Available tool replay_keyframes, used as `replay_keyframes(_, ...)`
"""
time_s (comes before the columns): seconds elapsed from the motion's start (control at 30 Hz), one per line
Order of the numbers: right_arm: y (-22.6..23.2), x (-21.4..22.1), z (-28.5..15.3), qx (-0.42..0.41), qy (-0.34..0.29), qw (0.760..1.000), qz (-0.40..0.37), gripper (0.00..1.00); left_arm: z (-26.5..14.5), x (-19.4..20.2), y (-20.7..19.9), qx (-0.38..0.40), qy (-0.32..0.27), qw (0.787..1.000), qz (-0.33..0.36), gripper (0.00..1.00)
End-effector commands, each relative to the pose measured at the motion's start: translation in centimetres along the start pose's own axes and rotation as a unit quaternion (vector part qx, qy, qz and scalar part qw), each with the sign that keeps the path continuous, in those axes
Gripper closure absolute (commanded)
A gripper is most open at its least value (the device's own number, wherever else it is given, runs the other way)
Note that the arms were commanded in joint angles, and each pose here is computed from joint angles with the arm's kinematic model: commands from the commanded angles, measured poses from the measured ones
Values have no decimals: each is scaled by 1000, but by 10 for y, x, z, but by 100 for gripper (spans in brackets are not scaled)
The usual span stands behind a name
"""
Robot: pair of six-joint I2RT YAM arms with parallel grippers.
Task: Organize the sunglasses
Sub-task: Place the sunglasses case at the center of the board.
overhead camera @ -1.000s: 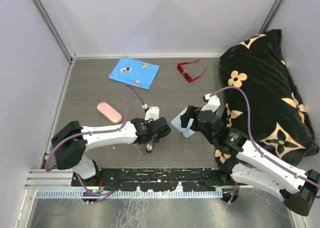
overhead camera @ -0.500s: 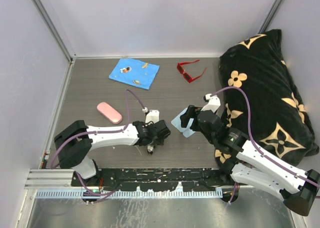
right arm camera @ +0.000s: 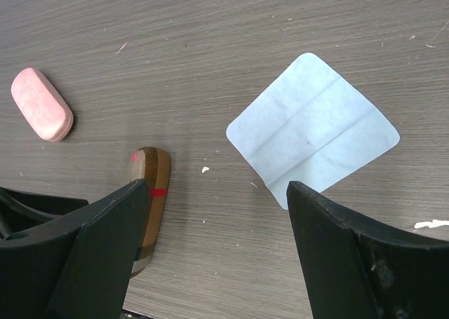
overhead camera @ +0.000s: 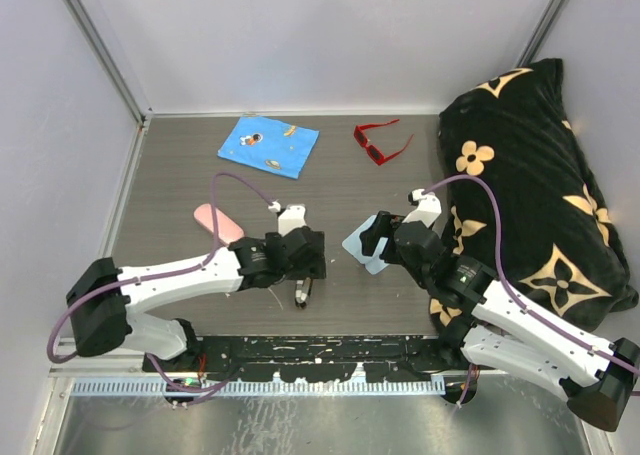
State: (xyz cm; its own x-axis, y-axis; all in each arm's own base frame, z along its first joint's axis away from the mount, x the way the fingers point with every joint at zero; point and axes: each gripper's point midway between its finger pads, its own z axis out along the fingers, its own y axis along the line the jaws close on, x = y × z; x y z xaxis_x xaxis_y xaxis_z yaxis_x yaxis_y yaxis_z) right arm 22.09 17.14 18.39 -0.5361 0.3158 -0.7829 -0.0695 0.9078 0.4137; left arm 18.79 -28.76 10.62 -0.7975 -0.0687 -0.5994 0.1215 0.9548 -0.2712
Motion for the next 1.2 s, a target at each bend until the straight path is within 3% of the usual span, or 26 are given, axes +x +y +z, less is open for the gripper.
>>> replay_keyframes(0.0, 4, -8, -4, -7, -13, 1000, 27, 14, -9, -17, 5, 27, -16, 999, -29, 18)
replay_keyframes(0.3, 2, -4, -3, -3, -10, 999, 35, 14, -12, -19, 17, 45, -9, 997, -57, 21)
replay_keyframes(0.67, 6, 2, 0, -8, 6, 999, 32, 15, 5, -4, 19, 36, 21, 998, -45, 42)
replay_keyframes(0.93, 7, 7, 5, -10, 11, 999, 32, 14, 15, 0, 7, 40, 47, 998, -11, 31)
replay_keyframes(1.17, 12, 17, 11, -19, 29, 999, 32, 15, 17, -1, 5, 36, 53, 998, -8, 34)
